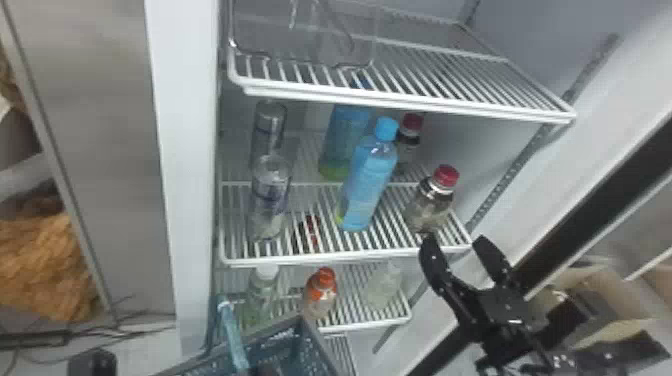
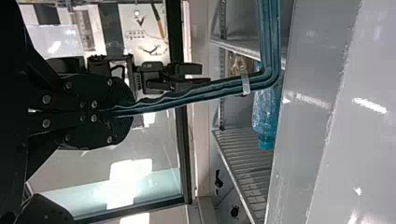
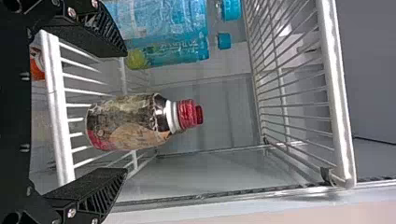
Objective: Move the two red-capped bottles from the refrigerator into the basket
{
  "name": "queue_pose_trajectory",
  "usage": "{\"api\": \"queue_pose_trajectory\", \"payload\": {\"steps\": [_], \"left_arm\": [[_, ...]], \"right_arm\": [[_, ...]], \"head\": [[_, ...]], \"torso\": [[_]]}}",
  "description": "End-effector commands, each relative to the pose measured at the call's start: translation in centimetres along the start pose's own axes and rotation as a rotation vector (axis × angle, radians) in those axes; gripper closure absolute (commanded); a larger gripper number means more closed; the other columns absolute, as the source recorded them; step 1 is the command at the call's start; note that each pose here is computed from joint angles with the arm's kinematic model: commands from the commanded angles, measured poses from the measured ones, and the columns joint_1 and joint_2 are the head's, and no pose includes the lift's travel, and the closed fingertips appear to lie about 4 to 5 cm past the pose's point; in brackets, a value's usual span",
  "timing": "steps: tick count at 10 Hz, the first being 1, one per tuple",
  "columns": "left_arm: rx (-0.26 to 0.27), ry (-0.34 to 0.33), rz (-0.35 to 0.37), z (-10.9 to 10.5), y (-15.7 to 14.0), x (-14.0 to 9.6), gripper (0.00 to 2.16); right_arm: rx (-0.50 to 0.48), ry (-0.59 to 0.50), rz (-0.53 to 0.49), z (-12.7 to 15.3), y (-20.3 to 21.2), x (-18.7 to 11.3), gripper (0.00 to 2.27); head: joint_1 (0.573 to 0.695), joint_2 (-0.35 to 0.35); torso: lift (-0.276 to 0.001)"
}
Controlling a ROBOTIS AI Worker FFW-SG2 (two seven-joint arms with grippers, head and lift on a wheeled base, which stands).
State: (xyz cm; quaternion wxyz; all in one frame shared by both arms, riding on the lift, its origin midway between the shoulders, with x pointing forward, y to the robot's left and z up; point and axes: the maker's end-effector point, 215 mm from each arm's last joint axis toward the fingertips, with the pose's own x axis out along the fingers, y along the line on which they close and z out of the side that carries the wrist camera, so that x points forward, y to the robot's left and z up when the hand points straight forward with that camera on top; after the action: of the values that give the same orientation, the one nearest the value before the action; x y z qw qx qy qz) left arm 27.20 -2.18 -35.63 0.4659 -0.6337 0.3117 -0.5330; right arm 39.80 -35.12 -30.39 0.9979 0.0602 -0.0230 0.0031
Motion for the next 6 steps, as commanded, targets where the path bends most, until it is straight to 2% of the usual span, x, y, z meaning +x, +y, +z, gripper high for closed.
{"api": "queue_pose_trajectory", "payload": {"steps": [1, 6], "left_arm": [[0.003, 0.001, 0.0, 0.1, 0.0, 0.0, 1.17], [0.008, 0.01, 0.006, 0.2, -0.1, -0.1, 1.17]], "right_arm": [[0.01, 0.012, 0.0, -0.4, 0.1, 1.0, 0.14], [0.011, 0.031, -0.009, -0.3, 0.0, 3.8, 0.14]], "head": [[0.695, -0.35], [0.695, -0.35]], "torso": [[0.0], [0.0]]}}
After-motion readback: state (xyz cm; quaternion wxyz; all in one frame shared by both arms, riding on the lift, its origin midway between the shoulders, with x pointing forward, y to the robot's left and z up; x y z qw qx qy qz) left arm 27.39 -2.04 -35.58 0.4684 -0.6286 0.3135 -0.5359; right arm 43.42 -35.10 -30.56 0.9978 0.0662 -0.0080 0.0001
